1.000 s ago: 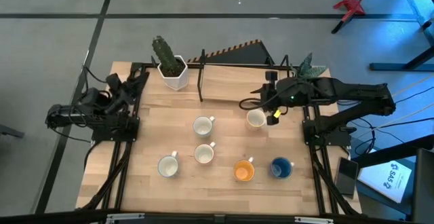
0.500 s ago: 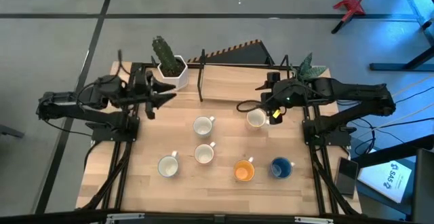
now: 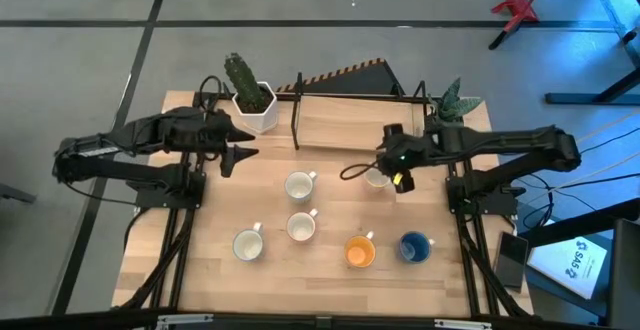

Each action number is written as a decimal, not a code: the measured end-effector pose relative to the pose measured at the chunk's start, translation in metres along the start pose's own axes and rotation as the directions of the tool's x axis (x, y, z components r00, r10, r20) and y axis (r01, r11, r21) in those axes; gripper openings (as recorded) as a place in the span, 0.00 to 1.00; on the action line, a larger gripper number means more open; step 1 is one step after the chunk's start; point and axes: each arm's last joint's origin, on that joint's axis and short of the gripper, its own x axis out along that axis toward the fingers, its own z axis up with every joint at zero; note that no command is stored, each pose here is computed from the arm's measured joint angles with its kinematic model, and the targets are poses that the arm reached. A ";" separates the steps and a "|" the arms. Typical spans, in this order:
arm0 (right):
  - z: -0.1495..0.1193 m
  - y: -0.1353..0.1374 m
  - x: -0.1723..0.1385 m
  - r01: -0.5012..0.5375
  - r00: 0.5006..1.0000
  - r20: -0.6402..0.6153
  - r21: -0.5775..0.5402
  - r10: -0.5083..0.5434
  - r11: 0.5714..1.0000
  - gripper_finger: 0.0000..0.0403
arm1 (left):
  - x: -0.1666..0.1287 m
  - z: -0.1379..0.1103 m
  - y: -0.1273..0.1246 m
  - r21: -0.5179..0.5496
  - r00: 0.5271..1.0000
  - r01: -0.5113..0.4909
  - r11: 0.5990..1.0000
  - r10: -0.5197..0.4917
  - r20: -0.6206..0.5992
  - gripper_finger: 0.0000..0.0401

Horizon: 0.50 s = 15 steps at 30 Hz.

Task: Place coffee mugs
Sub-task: Put the orange yellow patterned mug into the shelf

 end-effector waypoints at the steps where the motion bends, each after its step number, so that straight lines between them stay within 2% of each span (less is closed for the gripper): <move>1: -0.001 0.002 0.006 -0.002 1.000 -0.003 0.005 0.002 1.000 0.70 | 0.000 0.000 0.001 0.005 1.000 -0.008 1.000 0.009 -0.004 0.55; 7: -0.014 0.014 0.026 -0.074 0.995 -0.063 0.047 0.077 0.996 0.70 | 0.000 -0.003 0.008 0.020 0.997 -0.063 0.998 0.064 -0.036 0.55; 15: -0.012 0.022 0.027 -0.269 0.963 0.007 0.121 0.270 0.956 0.70 | -0.001 -0.006 0.012 -0.007 0.994 -0.084 0.996 0.084 -0.070 0.55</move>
